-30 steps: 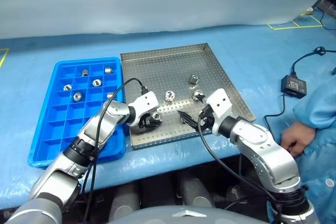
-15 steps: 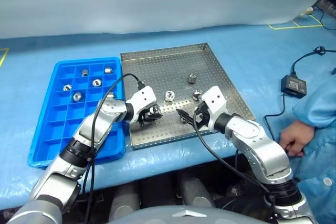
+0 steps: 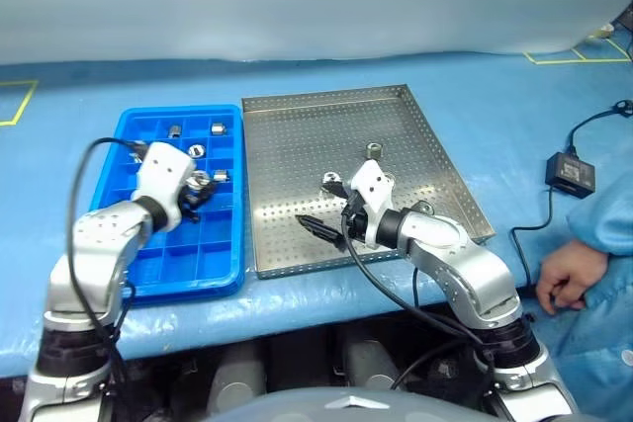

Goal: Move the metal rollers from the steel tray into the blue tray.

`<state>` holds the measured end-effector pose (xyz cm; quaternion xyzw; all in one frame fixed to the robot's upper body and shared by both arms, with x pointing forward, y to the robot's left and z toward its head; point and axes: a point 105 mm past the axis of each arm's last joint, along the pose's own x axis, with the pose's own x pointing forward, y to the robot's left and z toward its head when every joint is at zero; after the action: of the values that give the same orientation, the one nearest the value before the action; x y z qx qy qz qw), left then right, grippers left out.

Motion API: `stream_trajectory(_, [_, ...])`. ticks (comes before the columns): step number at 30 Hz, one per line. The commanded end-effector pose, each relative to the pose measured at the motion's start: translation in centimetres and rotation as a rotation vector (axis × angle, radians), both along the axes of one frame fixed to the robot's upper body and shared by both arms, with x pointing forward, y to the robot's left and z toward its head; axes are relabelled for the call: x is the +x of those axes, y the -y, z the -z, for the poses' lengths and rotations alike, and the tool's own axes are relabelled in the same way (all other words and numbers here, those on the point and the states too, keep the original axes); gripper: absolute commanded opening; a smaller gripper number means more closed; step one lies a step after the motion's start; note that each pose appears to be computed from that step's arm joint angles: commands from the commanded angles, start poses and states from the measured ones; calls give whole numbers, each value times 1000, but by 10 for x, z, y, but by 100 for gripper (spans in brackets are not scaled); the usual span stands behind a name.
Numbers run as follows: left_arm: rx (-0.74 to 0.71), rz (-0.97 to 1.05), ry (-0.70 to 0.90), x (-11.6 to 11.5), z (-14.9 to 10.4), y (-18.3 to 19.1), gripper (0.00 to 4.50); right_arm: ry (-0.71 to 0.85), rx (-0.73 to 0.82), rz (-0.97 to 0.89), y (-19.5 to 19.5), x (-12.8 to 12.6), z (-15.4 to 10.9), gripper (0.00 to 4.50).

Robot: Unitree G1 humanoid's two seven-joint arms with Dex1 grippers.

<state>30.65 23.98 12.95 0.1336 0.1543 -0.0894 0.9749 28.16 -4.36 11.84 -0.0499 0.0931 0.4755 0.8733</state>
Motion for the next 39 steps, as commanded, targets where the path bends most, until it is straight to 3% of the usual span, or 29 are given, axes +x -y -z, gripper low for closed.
stream_trajectory(1, [7,-211,74,-7,-17,-31,180,37,-12,-12,0,2,-7,450])
stream_trajectory(5, [-24,-319,34,-7,2,-41,180,39,-35,-8,0,2,-5,450])
stream_trajectory(12, [-38,-308,-27,3,27,-31,180,31,-22,-22,-7,-4,-4,450])
stream_trajectory(20, [6,-408,49,13,12,-41,444,28,-41,16,0,-4,-1,450])
stream_trajectory(22, [-7,-385,75,16,7,-35,448,29,-42,19,0,-4,-1,450])
stream_trajectory(24, [-46,-333,121,20,-2,-23,448,32,-44,21,0,-4,-1,450])
stream_trajectory(29, [-187,171,180,25,-26,75,448,47,-70,56,7,0,-2,450])
stream_trajectory(33, [-141,547,104,19,-17,139,448,60,-110,105,19,3,-1,450])
stream_trajectory(39, [-67,699,22,48,0,179,448,73,-125,142,35,-7,-4,450])
